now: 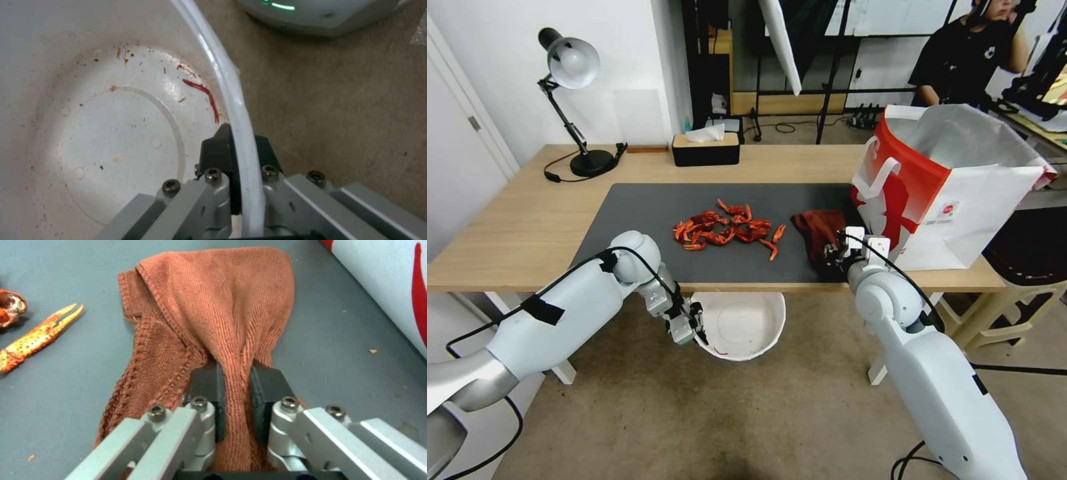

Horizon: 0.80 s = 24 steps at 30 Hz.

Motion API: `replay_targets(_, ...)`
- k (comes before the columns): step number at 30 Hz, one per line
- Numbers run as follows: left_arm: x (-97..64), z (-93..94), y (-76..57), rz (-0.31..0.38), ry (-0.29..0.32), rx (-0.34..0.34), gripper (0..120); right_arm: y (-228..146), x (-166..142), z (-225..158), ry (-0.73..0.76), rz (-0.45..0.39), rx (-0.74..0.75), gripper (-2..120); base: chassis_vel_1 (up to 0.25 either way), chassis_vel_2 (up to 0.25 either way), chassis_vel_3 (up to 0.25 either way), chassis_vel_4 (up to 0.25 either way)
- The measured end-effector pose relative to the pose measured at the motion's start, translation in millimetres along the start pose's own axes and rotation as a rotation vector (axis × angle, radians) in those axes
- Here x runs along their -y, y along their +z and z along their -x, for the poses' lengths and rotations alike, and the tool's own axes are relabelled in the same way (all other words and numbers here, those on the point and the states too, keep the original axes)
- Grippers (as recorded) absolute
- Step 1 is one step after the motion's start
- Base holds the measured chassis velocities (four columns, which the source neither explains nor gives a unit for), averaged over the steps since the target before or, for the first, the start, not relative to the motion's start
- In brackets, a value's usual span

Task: Sweep shrimp from table into container with towel, then put container into takeout bag.

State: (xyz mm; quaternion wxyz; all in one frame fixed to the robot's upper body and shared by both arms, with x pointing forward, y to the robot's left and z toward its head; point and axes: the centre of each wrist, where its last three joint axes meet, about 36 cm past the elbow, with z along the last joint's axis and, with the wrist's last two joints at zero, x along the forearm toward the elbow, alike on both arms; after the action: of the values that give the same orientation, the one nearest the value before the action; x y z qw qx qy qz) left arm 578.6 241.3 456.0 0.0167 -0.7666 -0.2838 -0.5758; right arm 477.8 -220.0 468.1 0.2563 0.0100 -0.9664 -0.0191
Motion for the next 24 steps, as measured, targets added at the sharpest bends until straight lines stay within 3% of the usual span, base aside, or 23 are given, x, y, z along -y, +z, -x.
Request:
replay_targets(11,5.9,-3.3,4.5,-0.012,-0.024,-0.002,0,-7.7,8.6,-0.9,-0.104,-0.022,0.153,7,0.000,0.000,0.000,0.000)
replay_targets(17,9.9,-6.1,6.9,-0.020,-0.041,0.000,0,-32.5,17.0,16.3,-0.189,-0.108,0.297,7,0.000,0.000,0.000,0.000)
replay_targets(24,13.2,-5.2,7.7,-0.026,-0.046,0.003,0,-49.0,18.6,38.5,-0.249,-0.214,0.304,7,0.000,0.000,0.000,0.000)
